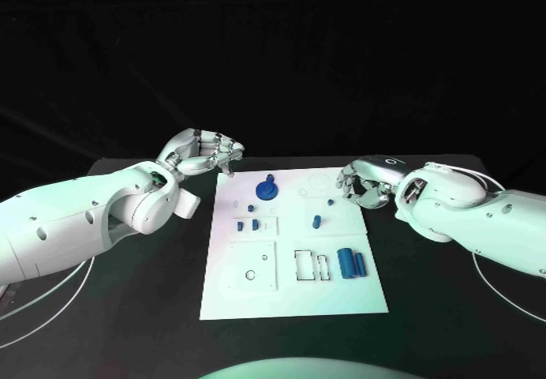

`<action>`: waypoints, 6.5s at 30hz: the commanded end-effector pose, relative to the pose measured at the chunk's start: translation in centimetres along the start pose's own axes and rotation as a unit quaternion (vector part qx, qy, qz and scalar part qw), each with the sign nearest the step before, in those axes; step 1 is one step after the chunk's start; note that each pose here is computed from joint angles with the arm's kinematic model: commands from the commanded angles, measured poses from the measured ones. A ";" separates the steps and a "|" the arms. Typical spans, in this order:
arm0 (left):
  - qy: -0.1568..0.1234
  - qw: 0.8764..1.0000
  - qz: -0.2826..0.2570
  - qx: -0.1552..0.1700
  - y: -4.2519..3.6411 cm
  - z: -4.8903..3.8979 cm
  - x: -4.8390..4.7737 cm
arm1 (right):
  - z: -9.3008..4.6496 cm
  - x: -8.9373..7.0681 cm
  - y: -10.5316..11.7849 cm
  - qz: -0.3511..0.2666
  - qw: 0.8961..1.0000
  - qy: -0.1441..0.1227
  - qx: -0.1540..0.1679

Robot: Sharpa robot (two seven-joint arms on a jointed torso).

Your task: Assemble the parts on the task board

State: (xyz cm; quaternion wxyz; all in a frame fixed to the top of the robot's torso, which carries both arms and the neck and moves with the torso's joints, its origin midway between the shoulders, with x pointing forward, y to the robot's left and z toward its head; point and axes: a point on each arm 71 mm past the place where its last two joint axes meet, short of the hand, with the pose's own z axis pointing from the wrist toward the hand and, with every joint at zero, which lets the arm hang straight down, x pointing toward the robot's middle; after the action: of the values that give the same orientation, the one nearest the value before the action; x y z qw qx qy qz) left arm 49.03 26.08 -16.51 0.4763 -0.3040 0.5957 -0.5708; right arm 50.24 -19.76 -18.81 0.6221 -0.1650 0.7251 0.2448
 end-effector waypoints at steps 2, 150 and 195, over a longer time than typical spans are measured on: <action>-0.010 0.995 -0.096 0.031 -0.76 -0.25 0.60 | 0.5 0.4 0.5 -0.070 0.997 0.011 0.011; -0.009 0.993 -0.118 0.021 -0.83 -0.30 1.37 | -1.1 0.2 12.1 -0.004 0.989 -0.072 -0.128; 0.002 0.992 -0.124 0.026 -1.04 1.17 3.65 | 0.1 8.8 17.2 0.030 0.986 0.010 -0.166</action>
State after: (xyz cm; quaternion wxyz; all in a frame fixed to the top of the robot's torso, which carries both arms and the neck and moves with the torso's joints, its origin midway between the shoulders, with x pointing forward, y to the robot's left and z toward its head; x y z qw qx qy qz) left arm 48.66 22.35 -16.31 0.4115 -0.3642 0.5420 -0.6358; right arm 39.43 -4.98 -24.82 0.5706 -0.2390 0.6862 0.3827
